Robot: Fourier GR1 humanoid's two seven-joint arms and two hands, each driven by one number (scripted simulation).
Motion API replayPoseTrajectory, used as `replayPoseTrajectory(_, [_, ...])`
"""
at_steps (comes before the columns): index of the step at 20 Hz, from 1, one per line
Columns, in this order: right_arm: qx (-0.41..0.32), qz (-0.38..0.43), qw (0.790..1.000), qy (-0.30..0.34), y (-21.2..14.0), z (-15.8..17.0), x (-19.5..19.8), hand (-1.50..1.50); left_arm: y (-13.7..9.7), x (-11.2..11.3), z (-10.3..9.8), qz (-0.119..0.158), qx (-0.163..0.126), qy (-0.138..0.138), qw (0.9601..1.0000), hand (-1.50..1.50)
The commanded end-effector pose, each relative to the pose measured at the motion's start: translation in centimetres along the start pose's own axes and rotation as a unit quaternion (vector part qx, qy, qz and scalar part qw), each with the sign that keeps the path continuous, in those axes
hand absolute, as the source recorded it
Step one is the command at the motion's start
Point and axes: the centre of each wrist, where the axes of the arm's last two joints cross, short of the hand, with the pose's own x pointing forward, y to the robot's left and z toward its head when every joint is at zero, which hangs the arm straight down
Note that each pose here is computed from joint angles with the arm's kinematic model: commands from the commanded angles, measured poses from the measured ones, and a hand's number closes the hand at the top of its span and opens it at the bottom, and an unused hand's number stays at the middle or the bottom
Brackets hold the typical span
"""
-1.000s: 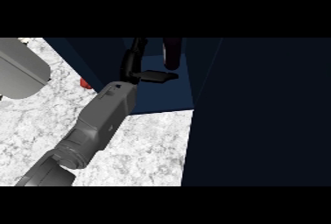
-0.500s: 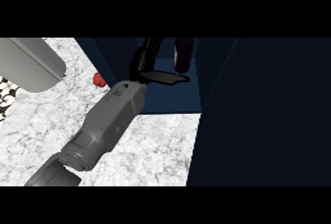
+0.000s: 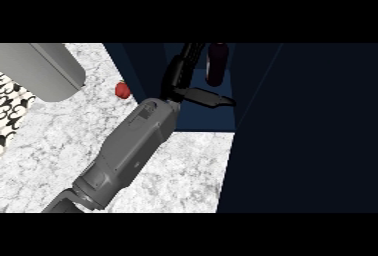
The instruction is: Pick up the wine, place it into the cabinet and close the cabinet
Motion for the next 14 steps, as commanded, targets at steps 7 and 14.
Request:
replayPoseTrajectory(7, [0.011, 0.006, 1.0, -0.016, 0.9, 1.2, 0.9, -1.5, -5.6, 3.8, 6.0, 0.042, -0.005, -0.003, 0.9991, -1.5])
replayPoseTrajectory(14, [0.015, -0.002, 1.0, -0.02, 1.8, 1.2, 0.3, -1.5, -10.1, 6.3, 11.2, 0.076, 0.036, 0.0, 0.9965, -1.5])
